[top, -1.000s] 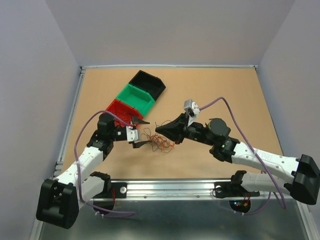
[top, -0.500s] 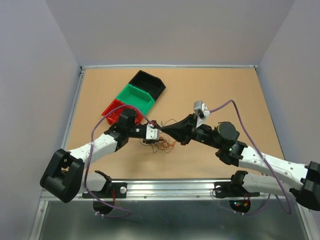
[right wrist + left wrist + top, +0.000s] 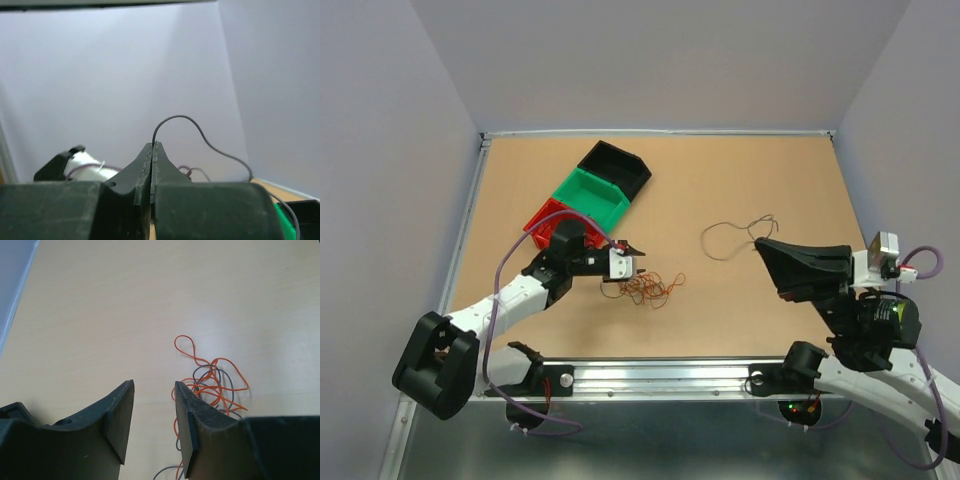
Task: Untangle the cables
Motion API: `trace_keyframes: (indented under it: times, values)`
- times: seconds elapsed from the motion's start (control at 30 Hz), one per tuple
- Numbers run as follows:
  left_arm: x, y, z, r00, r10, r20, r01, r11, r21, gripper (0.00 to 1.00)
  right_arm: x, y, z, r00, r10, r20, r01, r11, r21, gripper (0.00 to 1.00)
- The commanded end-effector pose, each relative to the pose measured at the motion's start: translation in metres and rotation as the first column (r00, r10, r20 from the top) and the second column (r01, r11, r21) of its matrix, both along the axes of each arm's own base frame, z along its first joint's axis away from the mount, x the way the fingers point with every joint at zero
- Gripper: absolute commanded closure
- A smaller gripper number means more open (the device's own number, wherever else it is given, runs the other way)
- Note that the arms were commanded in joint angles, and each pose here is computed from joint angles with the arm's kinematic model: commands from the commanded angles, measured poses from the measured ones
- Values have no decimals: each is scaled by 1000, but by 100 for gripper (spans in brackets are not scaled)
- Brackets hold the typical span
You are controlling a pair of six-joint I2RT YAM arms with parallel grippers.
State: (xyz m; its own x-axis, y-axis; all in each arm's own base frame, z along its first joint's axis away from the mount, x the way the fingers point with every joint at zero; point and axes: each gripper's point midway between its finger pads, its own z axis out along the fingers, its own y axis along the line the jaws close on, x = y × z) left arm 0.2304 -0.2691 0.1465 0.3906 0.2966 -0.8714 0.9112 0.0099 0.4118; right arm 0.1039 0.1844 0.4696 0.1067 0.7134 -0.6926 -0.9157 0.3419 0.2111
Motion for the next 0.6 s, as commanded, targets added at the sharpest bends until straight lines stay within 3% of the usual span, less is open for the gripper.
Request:
trace_keyframes:
  times: [0.0,0.23,0.4,0.53,0.57]
  values:
    - [-3,3,21,996,20,85,-15,999,-51,53,35,-3,-30,981,-153,-121,147,988,-50,99]
    - [-4,12,37,988,78,134,-66,993,-94,57,49,22,-44,976,-156,-154,136,981,-137,99]
    - [7,21,46,972,182,151,-165,979,-116,40,60,40,-58,970,-172,-171,134,968,-213,99]
    - [31,40,77,919,368,139,-332,916,-226,32,72,65,-73,967,-167,-191,105,949,-298,99]
    - [32,45,87,911,397,117,-356,896,-265,26,73,70,-69,969,-158,-189,95,948,-302,99]
